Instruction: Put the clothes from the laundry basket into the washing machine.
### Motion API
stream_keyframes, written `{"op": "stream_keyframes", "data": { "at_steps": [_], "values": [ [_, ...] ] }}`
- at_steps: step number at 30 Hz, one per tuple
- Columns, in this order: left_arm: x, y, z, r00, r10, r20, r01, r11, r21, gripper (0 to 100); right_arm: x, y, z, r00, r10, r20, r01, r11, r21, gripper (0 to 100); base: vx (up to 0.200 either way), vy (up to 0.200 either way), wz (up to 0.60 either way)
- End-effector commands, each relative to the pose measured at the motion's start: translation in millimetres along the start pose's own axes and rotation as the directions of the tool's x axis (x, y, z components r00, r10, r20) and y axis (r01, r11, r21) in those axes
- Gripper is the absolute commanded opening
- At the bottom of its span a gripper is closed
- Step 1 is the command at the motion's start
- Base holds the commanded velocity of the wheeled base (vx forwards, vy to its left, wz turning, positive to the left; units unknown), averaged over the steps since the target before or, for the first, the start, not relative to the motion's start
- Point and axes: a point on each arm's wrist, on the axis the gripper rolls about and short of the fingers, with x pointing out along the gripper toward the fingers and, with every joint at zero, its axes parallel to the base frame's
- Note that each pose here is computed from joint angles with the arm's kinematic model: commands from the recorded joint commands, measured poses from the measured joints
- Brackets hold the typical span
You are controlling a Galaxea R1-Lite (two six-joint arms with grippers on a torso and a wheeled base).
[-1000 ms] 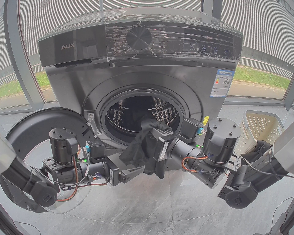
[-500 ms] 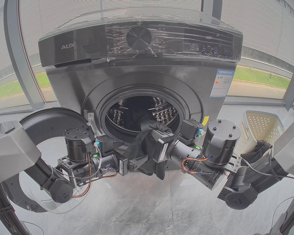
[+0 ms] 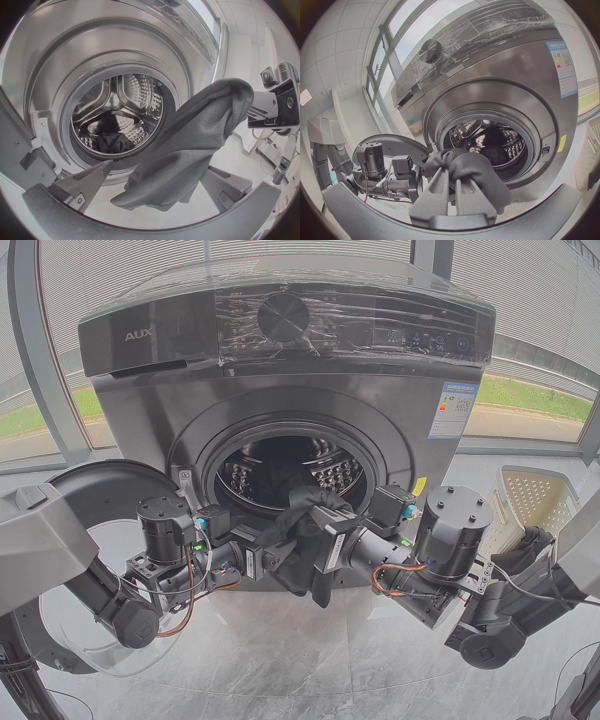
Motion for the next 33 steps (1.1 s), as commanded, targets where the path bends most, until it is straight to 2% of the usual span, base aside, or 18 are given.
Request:
{"op": "stream_keyframes", "data": {
  "at_steps": [1, 14, 25, 33],
  "values": [
    [-1, 0.2, 2.7, 1.000, 0.013, 0.010, -0.013, 1.000, 0.003, 100, 0, -2.8, 0, 1.000, -0.009, -0.001, 0.009, 1.000, -0.003, 0, 0.000, 0.000, 0.00],
    [-3, 6.1, 5.9, 0.997, 0.074, 0.020, -0.074, 0.997, 0.000, 100, 2, -12.3, 0, 0.999, -0.041, -0.004, 0.041, 0.999, -0.021, 0, 0.000, 0.000, 0.00],
    [2, 2.1, 0.6, 0.998, 0.062, 0.006, -0.062, 0.998, -0.002, 100, 2, -11.3, -1, 0.999, -0.038, -0.004, 0.038, 0.999, -0.024, 0, 0.000, 0.000, 0.00],
    [-2, 14.8, 3.5, 0.995, 0.101, 0.015, -0.101, 0.995, -0.005, 100, 2, -13.1, -1, 0.999, -0.044, -0.008, 0.044, 0.999, -0.027, 0, 0.000, 0.000, 0.00]
  ]
}}
